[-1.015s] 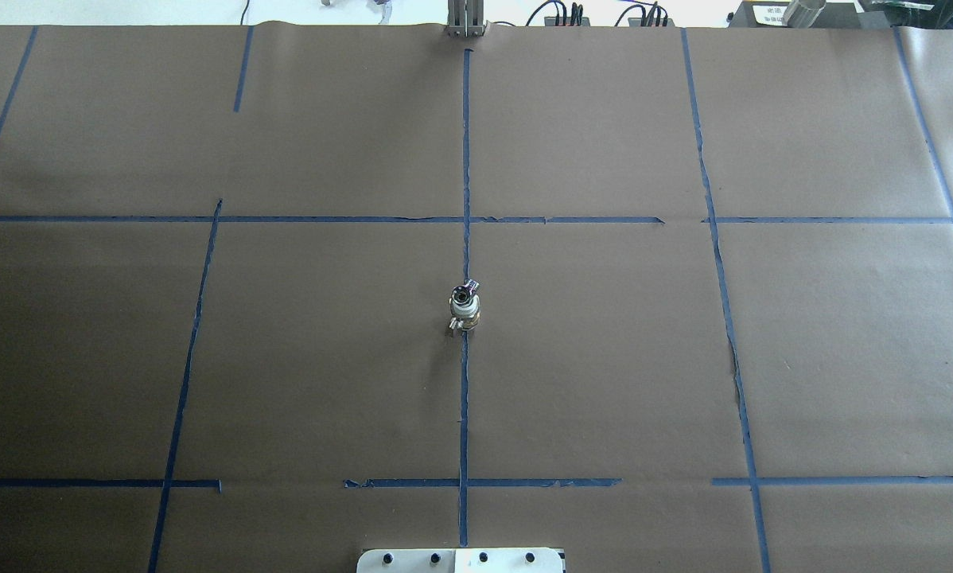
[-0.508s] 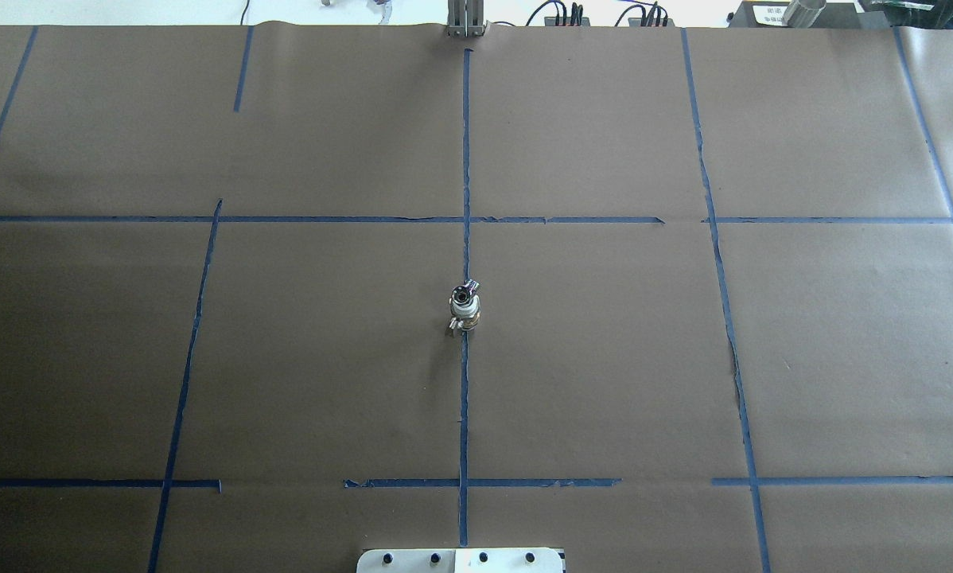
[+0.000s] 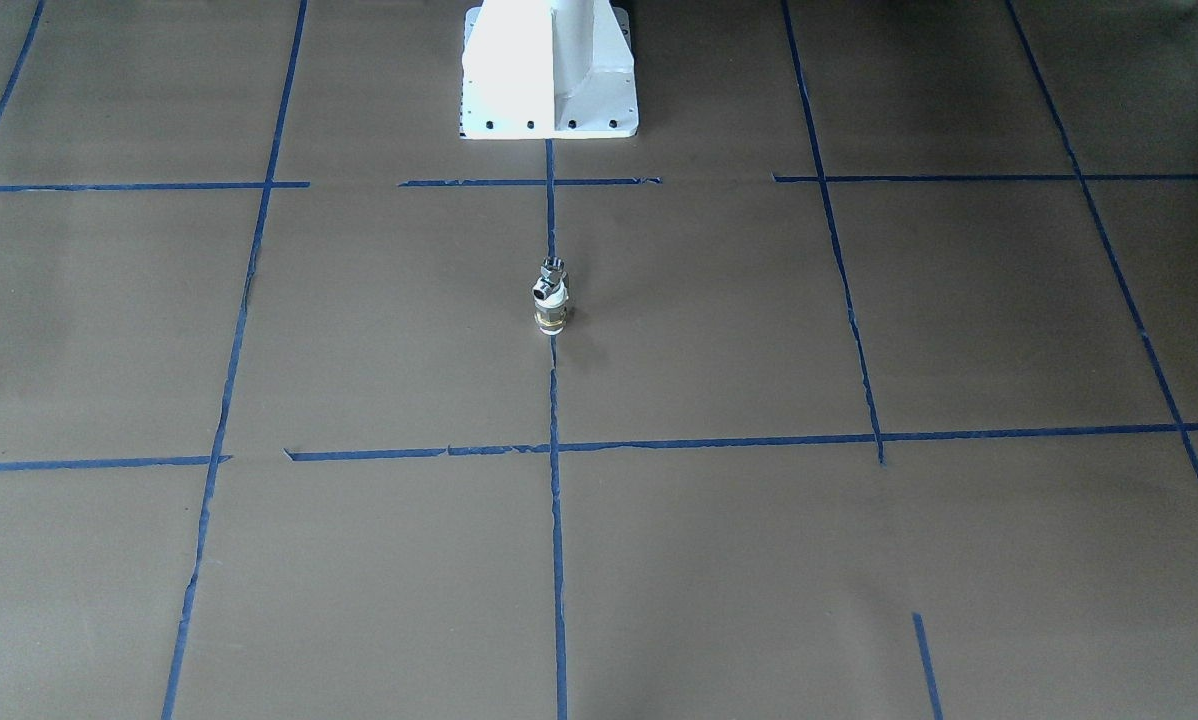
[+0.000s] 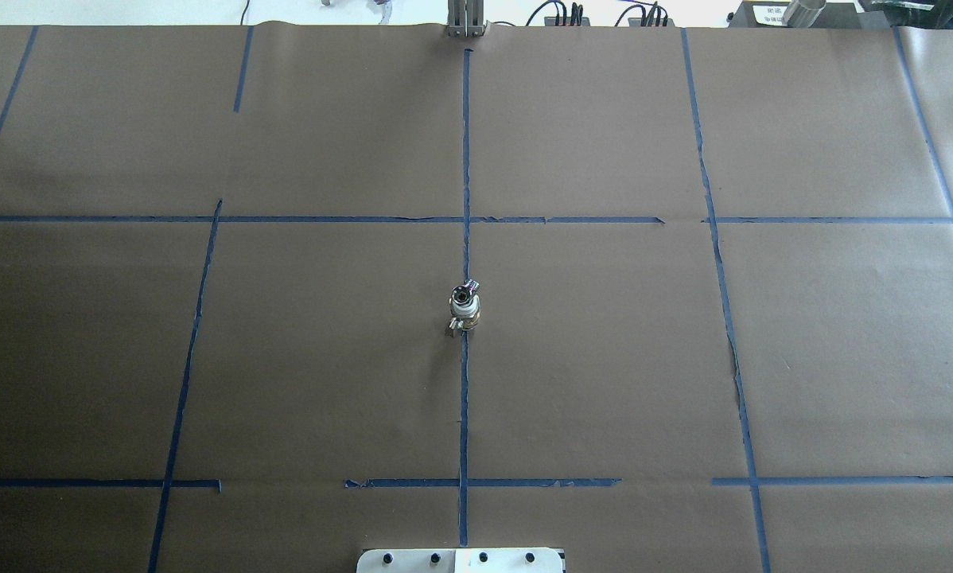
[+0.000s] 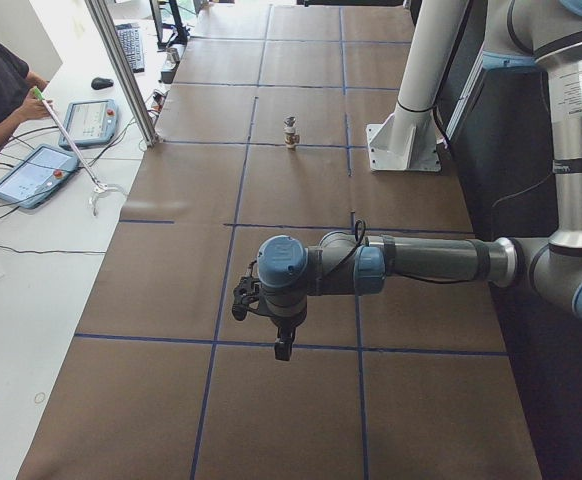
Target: Assemble PPR valve and pipe with both arms
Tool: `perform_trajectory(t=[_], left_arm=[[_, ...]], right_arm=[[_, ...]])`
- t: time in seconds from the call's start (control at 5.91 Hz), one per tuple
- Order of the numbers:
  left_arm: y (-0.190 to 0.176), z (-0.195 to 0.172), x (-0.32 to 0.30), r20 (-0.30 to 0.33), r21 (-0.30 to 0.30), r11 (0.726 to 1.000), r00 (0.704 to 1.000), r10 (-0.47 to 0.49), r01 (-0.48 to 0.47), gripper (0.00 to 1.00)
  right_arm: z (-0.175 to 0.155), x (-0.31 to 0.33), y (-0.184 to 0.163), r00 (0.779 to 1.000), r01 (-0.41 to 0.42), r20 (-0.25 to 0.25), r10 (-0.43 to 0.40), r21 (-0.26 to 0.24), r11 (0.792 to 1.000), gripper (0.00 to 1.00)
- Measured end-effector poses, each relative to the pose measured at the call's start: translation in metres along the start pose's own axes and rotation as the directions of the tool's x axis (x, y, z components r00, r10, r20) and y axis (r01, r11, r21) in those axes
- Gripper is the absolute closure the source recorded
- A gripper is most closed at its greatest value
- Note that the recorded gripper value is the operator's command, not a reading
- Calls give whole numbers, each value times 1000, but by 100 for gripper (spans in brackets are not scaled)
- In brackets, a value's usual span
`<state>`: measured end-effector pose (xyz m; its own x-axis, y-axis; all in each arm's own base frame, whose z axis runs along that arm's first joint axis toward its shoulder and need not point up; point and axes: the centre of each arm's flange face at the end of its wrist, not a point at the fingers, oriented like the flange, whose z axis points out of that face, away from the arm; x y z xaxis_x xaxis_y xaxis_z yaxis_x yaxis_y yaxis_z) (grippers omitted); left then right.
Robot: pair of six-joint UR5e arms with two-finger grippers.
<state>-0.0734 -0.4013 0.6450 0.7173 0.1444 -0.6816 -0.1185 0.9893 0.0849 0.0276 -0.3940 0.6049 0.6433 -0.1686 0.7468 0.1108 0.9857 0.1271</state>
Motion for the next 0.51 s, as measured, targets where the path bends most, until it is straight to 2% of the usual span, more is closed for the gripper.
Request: perform_trajectory(t=[0.17, 0.51], left_arm=[[1, 0, -3, 27, -9, 1000, 1000, -3, 3, 0], [-1, -11, 7, 40, 7, 1000, 999, 15, -16, 0]], right_arm=[[0, 0, -1, 1000, 1, 2, -1, 1, 1000, 0], [-1, -1, -2, 1000, 3, 1, -3, 3, 1000, 0]])
